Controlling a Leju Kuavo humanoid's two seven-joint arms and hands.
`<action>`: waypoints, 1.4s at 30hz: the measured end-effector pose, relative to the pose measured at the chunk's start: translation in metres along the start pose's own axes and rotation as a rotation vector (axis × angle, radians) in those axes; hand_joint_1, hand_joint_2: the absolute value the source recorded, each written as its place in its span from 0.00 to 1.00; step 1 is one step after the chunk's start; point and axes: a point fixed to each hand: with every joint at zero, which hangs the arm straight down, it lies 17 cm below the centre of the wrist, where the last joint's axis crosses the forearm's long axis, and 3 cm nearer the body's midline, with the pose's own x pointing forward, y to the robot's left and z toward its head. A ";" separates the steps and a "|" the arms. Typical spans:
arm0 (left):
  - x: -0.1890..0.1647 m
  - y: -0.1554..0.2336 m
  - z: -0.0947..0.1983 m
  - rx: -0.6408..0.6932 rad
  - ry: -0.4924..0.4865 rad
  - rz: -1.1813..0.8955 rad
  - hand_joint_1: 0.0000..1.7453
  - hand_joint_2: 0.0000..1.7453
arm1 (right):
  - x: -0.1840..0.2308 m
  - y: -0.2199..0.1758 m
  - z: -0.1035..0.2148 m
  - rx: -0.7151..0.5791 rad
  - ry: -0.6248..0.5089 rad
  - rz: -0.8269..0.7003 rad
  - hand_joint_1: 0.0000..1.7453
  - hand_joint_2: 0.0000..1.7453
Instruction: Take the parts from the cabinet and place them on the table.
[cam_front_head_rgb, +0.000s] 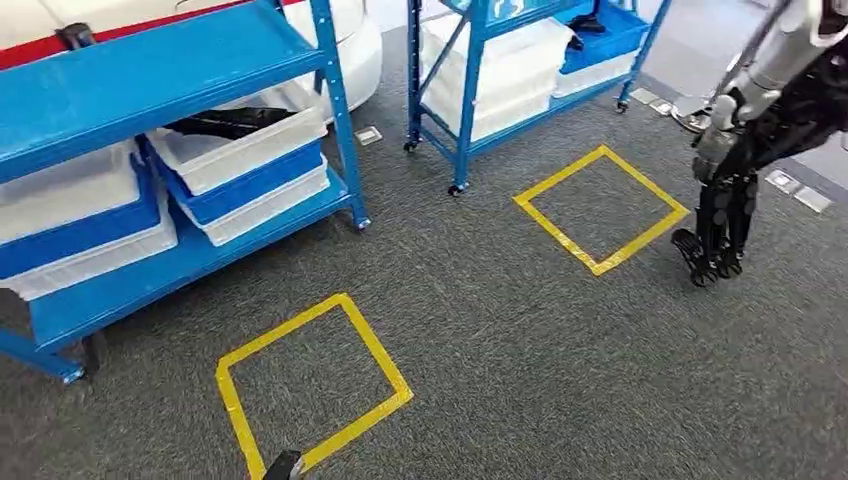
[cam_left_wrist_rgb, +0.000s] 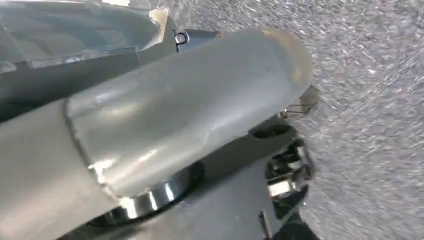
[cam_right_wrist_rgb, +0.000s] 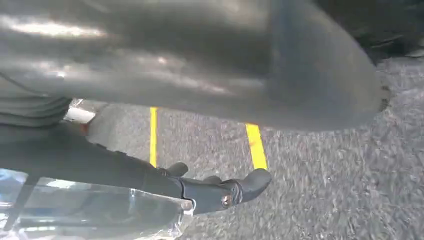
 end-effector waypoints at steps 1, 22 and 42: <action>-0.001 0.000 0.000 0.000 0.001 0.000 0.00 0.00 | -0.002 0.001 0.000 0.001 0.003 0.000 0.00 0.00; -0.001 0.005 0.000 0.002 0.004 -0.005 0.00 0.00 | 0.002 0.002 0.000 0.002 -0.004 0.002 0.00 0.00; -0.009 0.003 0.001 -0.001 0.023 -0.020 0.00 0.00 | -0.003 0.002 0.000 0.001 0.003 -0.003 0.00 0.00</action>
